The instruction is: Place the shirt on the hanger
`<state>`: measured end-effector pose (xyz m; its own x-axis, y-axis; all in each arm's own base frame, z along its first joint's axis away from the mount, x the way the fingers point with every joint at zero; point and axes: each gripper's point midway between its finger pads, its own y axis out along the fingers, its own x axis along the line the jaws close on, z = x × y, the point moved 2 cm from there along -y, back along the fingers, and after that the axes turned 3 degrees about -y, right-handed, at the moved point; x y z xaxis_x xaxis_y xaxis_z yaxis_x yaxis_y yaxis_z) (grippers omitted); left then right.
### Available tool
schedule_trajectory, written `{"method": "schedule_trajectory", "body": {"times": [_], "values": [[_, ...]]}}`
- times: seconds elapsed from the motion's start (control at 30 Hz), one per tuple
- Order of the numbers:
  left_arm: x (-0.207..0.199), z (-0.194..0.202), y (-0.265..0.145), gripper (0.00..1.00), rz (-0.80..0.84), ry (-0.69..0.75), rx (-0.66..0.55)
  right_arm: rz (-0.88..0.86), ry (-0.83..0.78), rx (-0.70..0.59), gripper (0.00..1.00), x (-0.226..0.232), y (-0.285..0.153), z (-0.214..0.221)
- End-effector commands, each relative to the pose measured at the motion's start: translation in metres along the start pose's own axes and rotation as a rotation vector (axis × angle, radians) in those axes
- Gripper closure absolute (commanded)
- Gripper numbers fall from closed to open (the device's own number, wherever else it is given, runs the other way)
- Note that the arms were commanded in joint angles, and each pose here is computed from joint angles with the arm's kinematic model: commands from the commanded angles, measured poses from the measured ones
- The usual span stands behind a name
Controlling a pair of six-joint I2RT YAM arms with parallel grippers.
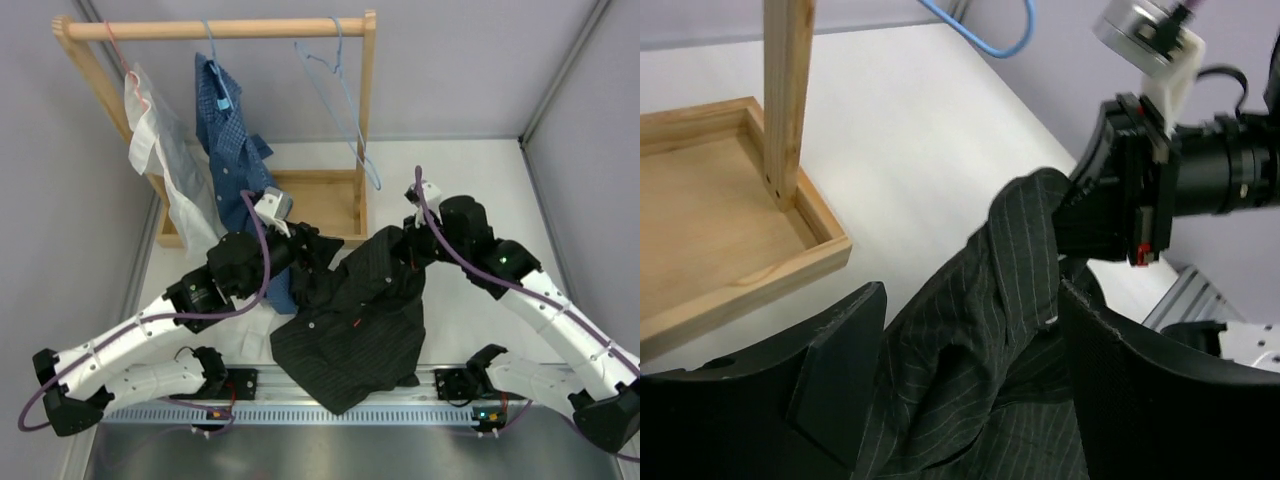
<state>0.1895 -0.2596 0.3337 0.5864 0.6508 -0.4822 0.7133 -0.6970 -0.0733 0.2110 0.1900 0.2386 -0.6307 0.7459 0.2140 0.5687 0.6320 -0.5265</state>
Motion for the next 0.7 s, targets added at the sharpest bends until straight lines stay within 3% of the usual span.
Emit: {"method": "schedule_trajectory", "body": {"times": [0.0, 0.1, 0.2, 0.43, 0.53, 0.67], "values": [[-0.016, 0.002, 0.001, 0.27, 0.047, 0.165, 0.050, 0.214, 0.086, 0.170, 1.00, -0.021, -0.011, 0.014], [-0.040, 0.027, 0.008, 0.27, 0.073, 0.299, 0.075, 0.276, 0.100, 0.208, 1.00, -0.027, -0.015, 0.014], [-0.052, 0.050, 0.020, 0.29, -0.008, 0.411, 0.047, 0.278, 0.099, 0.206, 1.00, -0.021, -0.016, 0.010], [-0.062, 0.078, 0.059, 0.35, -0.117, 0.377, 0.041, 0.234, 0.061, 0.168, 1.00, -0.002, -0.021, 0.000], [-0.056, 0.086, 0.073, 0.42, -0.205, 0.348, 0.029, 0.209, 0.056, 0.143, 1.00, 0.005, -0.020, -0.004], [-0.050, 0.087, 0.081, 0.65, -0.286, 0.290, -0.020, 0.215, 0.052, 0.138, 1.00, 0.005, -0.018, -0.003]]}}
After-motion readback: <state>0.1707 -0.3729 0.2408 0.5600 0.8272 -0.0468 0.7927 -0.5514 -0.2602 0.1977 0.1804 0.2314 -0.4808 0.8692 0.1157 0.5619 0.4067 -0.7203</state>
